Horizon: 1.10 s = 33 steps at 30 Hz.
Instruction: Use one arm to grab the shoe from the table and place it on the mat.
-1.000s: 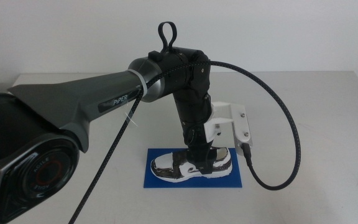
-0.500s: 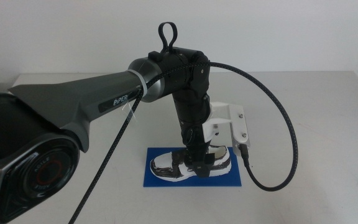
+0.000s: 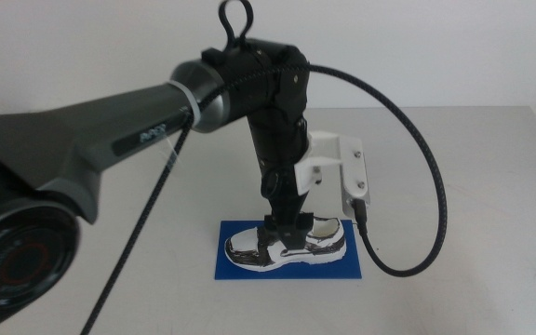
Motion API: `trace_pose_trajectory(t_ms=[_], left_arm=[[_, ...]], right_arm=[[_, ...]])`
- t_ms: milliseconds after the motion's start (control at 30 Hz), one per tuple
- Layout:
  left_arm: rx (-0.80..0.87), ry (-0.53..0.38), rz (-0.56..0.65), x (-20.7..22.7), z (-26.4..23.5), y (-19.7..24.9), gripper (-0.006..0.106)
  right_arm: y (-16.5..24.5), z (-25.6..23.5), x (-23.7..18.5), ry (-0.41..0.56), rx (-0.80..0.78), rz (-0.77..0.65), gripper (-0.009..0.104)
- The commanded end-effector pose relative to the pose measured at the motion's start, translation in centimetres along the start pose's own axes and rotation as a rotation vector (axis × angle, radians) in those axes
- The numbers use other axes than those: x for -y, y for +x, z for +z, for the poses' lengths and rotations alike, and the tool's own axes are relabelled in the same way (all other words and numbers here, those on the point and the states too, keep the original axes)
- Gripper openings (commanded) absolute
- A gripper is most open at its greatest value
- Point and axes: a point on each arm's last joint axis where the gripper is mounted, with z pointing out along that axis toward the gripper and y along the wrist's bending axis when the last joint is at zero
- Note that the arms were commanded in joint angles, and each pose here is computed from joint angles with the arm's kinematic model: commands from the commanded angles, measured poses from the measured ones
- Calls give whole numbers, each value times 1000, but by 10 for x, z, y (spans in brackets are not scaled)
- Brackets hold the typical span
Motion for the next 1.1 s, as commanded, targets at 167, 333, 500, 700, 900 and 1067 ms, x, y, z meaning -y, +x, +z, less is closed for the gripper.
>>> trace_pose_trajectory(t_ms=[167,333,500,700,900,1067], left_arm=[[72,-86,-20,15,-80,2,94],[108,-144,-152,25,-121,13,94],[163,-222,-310,29,-161,33,94],[222,-350,-396,43,-215,68,94],[247,-527,-581,67,-266,101,93],[256,-813,-665,106,-317,121,93]], right_arm=[[-11,-3,1,12,109,-21,66],[-11,-3,1,12,109,-21,66],[-11,-3,1,12,109,-21,66],[-11,-3,1,12,109,-21,66],[-11,-3,1,12,109,-21,66],[-11,-3,1,12,109,-21,66]])
